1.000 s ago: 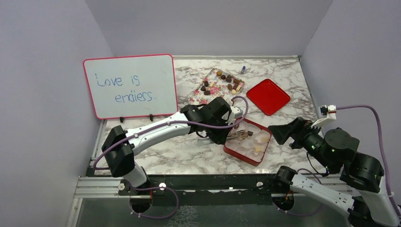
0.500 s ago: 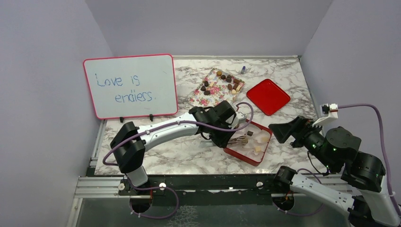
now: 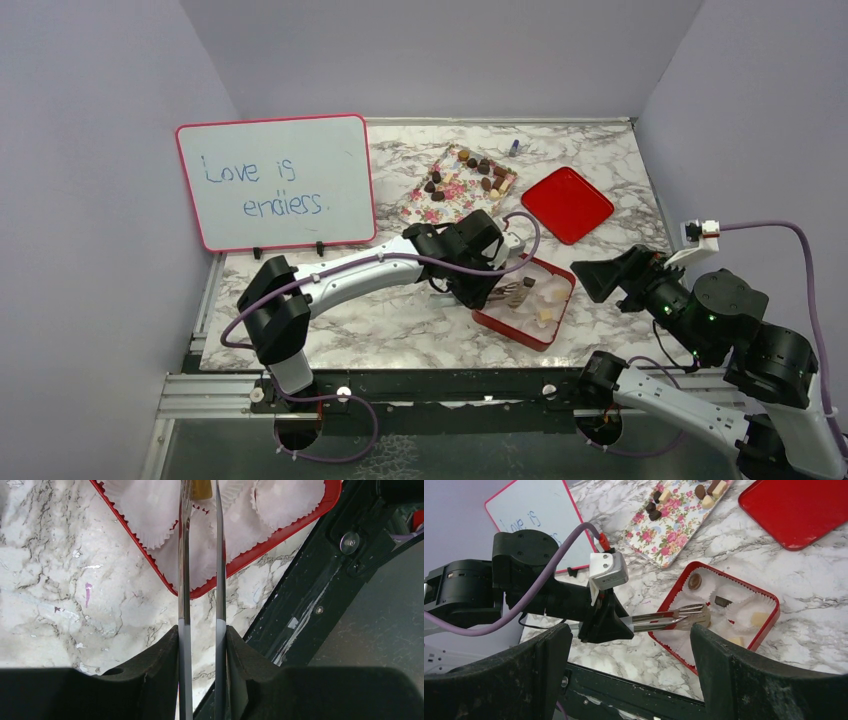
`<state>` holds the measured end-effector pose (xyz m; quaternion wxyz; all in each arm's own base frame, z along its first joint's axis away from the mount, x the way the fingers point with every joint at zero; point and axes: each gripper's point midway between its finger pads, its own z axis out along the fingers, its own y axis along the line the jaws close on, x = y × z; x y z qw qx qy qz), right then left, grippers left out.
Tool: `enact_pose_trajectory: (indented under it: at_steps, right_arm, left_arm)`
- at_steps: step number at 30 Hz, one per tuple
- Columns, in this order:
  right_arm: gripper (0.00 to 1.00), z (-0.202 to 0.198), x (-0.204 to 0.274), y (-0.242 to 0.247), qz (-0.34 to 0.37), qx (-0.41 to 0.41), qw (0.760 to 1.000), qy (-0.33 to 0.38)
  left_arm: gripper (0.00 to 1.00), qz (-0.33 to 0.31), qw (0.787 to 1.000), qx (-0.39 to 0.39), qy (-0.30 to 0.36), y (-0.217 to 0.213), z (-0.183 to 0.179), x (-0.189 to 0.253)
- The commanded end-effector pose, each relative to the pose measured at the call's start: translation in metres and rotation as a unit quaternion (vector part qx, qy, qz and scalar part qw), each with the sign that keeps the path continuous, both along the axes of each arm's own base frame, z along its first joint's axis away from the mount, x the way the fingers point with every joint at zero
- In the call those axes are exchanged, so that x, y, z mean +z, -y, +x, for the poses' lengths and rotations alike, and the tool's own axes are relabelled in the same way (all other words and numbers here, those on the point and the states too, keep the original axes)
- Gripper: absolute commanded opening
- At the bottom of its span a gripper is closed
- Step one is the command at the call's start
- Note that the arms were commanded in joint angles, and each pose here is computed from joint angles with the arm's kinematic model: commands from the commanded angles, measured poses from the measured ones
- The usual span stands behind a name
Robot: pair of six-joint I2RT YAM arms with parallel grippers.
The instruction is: Pack the chocolate
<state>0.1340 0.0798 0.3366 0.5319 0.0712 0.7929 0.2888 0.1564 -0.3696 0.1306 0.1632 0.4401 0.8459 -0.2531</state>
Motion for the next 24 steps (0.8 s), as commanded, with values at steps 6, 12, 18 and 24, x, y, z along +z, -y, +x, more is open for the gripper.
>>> enact_pose_trajectory:
  at_steps: [6, 12, 18, 24]
  right_arm:
    - [0.94, 0.002, -0.009, 0.000, -0.015, -0.001, 1.000, -0.005]
    - [0.94, 0.004, -0.015, -0.008, -0.020, 0.007, 1.000, -0.013]
    - [0.94, 0.005, -0.024, -0.015, -0.021, 0.012, 0.999, -0.021]
    - [0.94, 0.003, -0.031, -0.020, -0.016, 0.023, 0.999, -0.033]
  left_arm:
    - [0.35, -0.046, 0.997, 0.028, 0.056, 0.013, 0.018, 0.041]
    - [0.35, -0.063, 0.994, 0.054, 0.074, 0.013, 0.025, 0.060]
    - [0.35, -0.077, 0.986, 0.095, 0.118, 0.011, 0.046, 0.085]
    - [0.35, -0.043, 0.965, 0.179, 0.186, -0.006, 0.085, 0.099]
